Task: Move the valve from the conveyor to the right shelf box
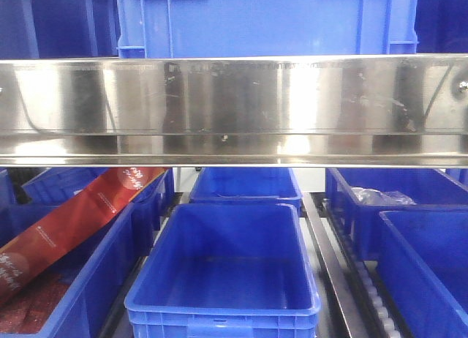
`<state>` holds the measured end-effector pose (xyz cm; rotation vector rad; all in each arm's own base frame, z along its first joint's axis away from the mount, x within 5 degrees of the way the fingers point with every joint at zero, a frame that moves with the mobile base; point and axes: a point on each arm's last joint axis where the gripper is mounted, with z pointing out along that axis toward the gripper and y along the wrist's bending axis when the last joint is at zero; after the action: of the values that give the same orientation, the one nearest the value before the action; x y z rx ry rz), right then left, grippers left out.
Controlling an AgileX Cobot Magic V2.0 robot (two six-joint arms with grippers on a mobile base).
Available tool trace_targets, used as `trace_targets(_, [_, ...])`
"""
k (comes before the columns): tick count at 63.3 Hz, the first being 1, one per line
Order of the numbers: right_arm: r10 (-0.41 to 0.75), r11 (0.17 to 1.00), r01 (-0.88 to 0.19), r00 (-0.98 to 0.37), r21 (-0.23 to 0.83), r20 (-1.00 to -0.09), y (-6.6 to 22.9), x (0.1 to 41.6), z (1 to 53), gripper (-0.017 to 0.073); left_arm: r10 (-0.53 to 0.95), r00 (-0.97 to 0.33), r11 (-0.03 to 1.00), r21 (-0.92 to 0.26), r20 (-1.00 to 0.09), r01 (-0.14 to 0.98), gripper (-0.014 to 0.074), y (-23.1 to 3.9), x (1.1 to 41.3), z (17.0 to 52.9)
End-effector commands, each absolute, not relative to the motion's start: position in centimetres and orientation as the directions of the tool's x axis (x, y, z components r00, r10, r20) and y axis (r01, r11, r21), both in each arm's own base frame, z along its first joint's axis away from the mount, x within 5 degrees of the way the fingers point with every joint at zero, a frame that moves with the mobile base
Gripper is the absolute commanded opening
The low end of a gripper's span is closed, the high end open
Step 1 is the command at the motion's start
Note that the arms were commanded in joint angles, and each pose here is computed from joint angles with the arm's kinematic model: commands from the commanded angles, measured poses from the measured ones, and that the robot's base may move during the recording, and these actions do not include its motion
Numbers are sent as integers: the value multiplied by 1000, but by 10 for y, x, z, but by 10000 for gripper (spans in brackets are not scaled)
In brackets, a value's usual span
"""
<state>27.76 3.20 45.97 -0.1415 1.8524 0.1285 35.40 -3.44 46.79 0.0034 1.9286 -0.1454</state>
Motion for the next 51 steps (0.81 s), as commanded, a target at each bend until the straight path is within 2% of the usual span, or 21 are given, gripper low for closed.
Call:
trace_targets(1, [-24,988,-152,-170,2,-985,30,273,476,-168,-79,-281,991,-106,-956,81,-111,-34,350,482])
trace_targets(20, [-24,988,-152,-170,2,-985,30,273,476,-168,-79,-278,991,-106,-957,81,-111,-34,350,482])
trace_targets(33, [-24,988,-152,-170,2,-985,30,273,476,-168,-146,-233,978,-176,-961,114,-111,-39,349,492])
trace_targets(40, [-24,988,-152,-170,2,-985,30,273,476,-168,-86,-146,977,-112,-986,181,-111,-54,344,507])
trace_targets(51, [-24,988,-151,-168,2,-985,30,273,476,-168,-34,-61,946,-52,-998,319,-111,-100,336,525])
